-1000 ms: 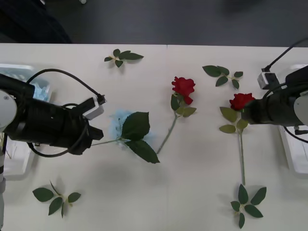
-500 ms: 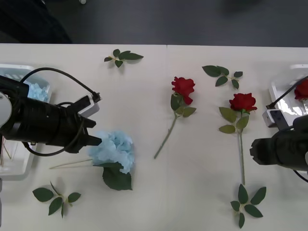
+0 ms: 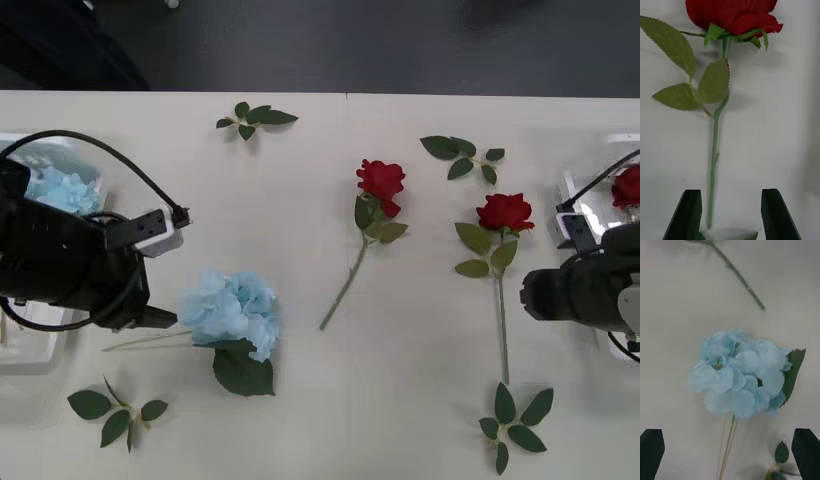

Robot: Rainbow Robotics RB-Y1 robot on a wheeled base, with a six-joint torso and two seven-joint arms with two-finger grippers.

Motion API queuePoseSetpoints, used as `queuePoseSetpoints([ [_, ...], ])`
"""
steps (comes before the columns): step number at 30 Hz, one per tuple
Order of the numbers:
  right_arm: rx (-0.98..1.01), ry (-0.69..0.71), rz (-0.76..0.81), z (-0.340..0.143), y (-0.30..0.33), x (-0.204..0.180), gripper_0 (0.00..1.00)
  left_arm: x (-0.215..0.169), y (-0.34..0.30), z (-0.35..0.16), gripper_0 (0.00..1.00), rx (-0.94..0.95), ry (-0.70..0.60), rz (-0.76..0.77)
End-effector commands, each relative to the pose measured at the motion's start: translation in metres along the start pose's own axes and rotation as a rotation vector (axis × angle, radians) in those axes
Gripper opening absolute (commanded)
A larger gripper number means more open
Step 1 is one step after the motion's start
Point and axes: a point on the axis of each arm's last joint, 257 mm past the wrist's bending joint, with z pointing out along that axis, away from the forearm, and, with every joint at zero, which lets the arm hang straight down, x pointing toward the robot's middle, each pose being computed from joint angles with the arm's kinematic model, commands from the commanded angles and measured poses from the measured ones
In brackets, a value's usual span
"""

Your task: Put the red flowers into the right box and the blue flowers into the left box

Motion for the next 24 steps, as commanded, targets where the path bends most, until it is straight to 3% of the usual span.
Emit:
queuePoseSetpoints([
  [1,-0.014,-0.034,0.009,0.011,0.012,-0.017,0.46,0.016,0.018,-0.016,1.0,-0.082,0.089,0.143],
  [12,-0.061,0.0,0.044,0.026,0.02,-0.027,0.46,0.072,0.003,0.011,1.0,-0.061,0.286,0.148],
  [24,-0.048,0.024,0.033,0.052,0.02,-0.019,0.46,0.089,0.004,0.071,1.0,-0.03,0.288,0.121],
])
